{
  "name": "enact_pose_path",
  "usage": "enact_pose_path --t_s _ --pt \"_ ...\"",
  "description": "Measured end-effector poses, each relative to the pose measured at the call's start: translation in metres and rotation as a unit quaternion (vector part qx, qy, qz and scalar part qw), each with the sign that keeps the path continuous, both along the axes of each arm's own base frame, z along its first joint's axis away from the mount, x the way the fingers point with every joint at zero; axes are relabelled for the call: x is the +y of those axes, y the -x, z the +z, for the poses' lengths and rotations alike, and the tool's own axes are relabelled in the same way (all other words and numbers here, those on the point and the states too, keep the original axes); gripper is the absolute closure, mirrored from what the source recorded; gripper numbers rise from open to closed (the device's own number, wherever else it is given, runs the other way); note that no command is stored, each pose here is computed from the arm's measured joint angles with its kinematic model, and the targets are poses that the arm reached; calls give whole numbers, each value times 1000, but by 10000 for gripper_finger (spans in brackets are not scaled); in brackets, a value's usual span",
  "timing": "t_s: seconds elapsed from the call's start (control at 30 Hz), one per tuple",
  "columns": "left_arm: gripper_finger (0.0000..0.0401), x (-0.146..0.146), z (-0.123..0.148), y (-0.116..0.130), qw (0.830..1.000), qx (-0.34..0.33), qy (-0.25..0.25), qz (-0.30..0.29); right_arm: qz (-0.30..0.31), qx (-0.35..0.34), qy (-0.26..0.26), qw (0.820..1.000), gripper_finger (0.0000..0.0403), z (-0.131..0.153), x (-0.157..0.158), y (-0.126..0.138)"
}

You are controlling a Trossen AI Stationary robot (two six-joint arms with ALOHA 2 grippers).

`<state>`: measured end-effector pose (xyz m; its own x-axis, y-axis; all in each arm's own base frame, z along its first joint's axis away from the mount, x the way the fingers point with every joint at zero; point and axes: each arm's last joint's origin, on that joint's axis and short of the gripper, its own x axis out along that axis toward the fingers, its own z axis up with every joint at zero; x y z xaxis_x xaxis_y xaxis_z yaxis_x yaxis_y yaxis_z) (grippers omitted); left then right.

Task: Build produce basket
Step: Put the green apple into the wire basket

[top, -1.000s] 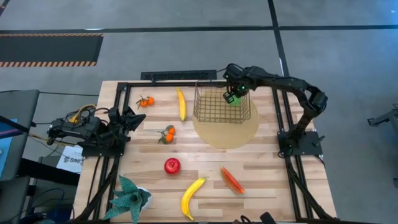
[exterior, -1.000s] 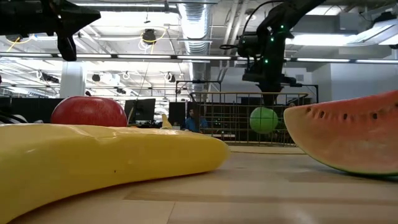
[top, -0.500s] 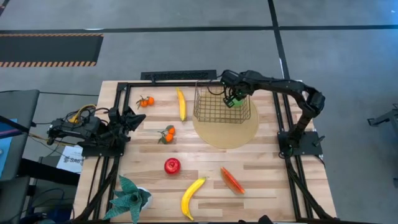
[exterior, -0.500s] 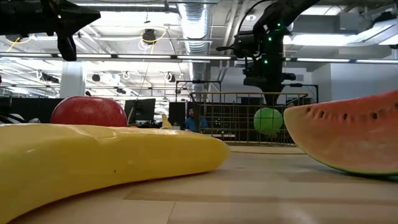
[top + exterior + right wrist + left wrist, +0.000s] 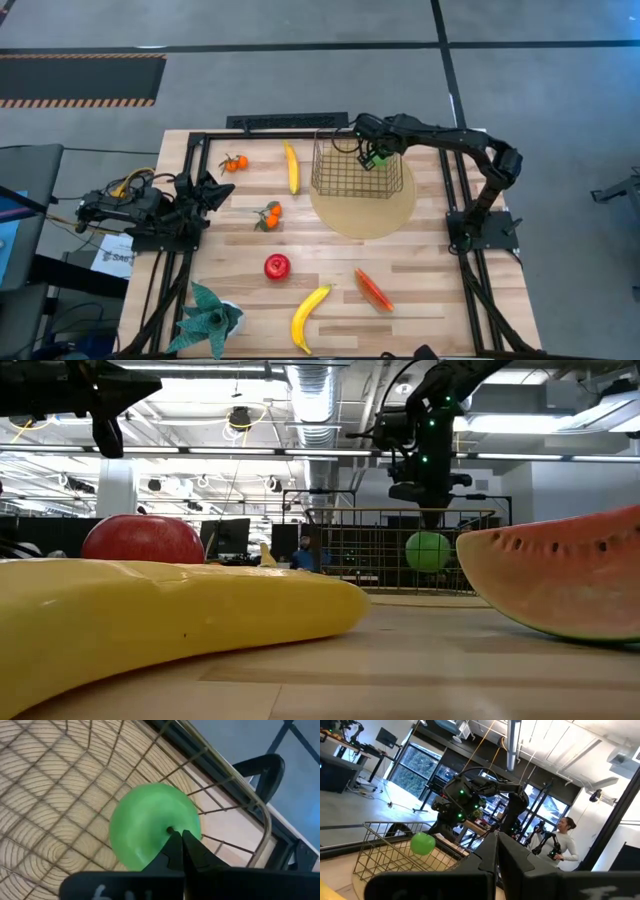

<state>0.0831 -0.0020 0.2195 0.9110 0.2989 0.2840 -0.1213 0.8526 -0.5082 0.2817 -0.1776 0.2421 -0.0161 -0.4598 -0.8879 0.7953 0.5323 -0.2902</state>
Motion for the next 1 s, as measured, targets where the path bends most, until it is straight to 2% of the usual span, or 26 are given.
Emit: enact_pose_path --t_s 0.13,0.3,0.8,1.0 --pt "401 0 0 0 1000 0 0 0 -6 -9 1 1000 403 -6 0 0" --pt "401 0 0 0 1000 0 0 0 -16 -2 -24 1000 403 -24 6 5" --pt "401 0 0 0 1000 0 0 1 -11 -12 -30 999 402 -26 6 4" --pt "401 0 0 0 1000 0 0 1 -8 -15 -38 999 374 -26 6 4"
